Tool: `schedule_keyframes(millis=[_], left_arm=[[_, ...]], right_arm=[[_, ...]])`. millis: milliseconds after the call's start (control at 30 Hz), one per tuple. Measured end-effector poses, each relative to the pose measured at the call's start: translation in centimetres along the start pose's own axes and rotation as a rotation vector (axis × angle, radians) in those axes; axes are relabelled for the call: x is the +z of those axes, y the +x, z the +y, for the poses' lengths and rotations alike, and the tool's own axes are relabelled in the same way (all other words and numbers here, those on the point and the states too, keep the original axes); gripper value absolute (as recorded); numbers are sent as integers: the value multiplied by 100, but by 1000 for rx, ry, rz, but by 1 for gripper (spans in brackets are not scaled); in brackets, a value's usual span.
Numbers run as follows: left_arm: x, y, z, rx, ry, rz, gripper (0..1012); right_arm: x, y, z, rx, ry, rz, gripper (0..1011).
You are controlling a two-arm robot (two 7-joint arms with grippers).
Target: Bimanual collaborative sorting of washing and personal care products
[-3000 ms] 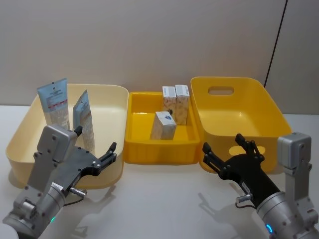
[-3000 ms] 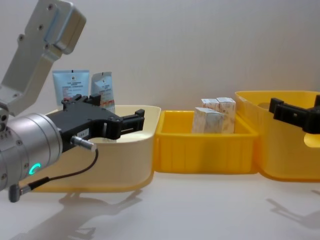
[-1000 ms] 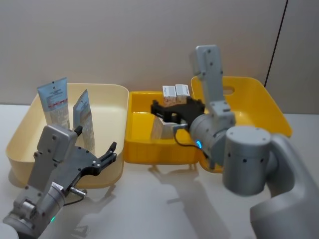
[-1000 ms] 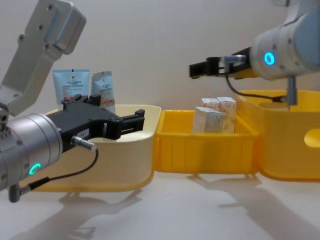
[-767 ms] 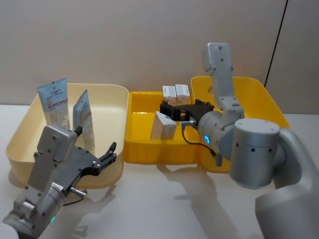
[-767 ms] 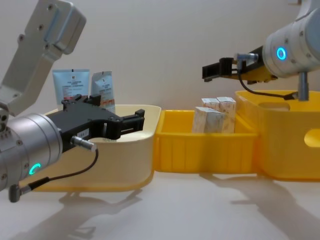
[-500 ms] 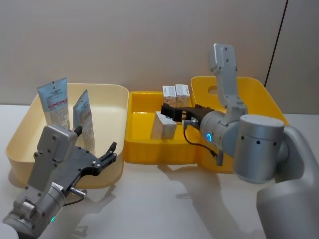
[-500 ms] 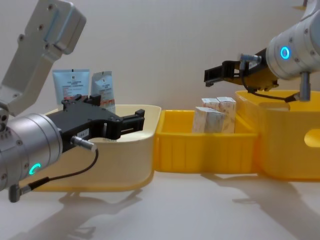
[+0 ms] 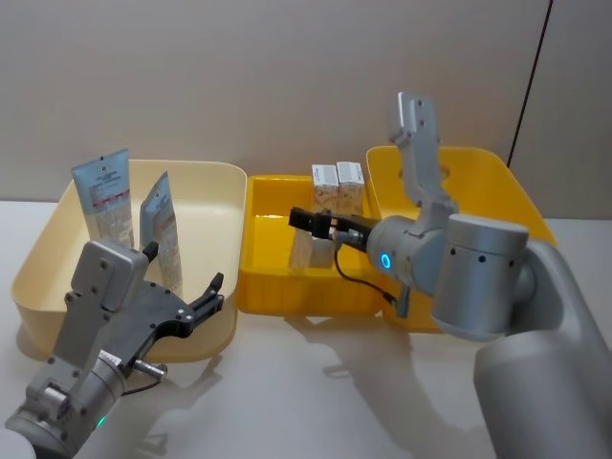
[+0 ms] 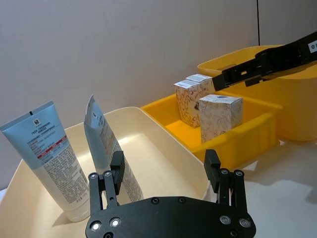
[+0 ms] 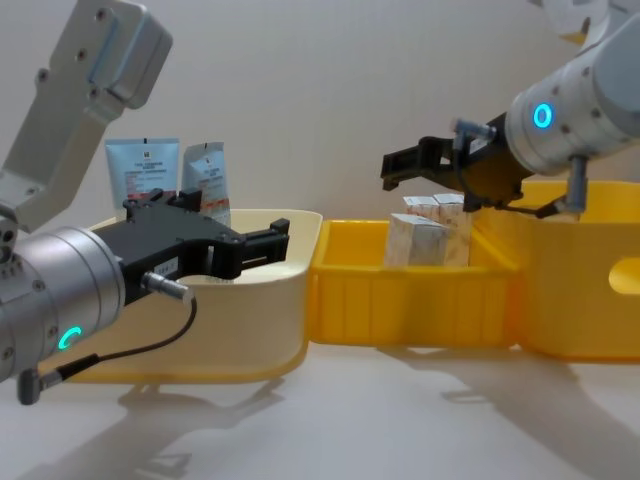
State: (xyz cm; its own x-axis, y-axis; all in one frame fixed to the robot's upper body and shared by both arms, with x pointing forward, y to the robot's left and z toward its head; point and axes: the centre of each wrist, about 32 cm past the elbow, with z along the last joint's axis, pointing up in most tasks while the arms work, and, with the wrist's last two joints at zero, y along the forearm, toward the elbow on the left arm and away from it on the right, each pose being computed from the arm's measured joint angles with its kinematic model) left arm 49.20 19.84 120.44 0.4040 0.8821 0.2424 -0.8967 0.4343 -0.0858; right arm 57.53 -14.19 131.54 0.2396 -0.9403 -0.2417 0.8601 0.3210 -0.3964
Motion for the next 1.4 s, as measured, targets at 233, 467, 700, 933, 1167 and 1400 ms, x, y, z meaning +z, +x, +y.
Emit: schedule_keyframes(millis=[233, 467, 700, 933, 1167, 1400], left_arm=[[0, 0, 0, 0, 0, 0, 1002], [0, 0, 0, 0, 0, 0, 1002], [0, 0, 0, 0, 0, 0, 1002], [0, 0, 0, 0, 0, 0, 1002], [0, 0, 0, 0, 0, 0, 1002], [0, 0, 0, 0, 0, 0, 1001]], right_arm=[[21, -61, 87, -3, -13, -20, 1001], [47, -151, 145, -23, -12, -84, 1002], [78, -241, 192, -52, -9, -167, 1001], [80, -299, 239, -77, -15, -228, 1001], [54, -297, 267, -105, -23, -245, 1001], [-23, -237, 279, -129, -41, -229, 1001]])
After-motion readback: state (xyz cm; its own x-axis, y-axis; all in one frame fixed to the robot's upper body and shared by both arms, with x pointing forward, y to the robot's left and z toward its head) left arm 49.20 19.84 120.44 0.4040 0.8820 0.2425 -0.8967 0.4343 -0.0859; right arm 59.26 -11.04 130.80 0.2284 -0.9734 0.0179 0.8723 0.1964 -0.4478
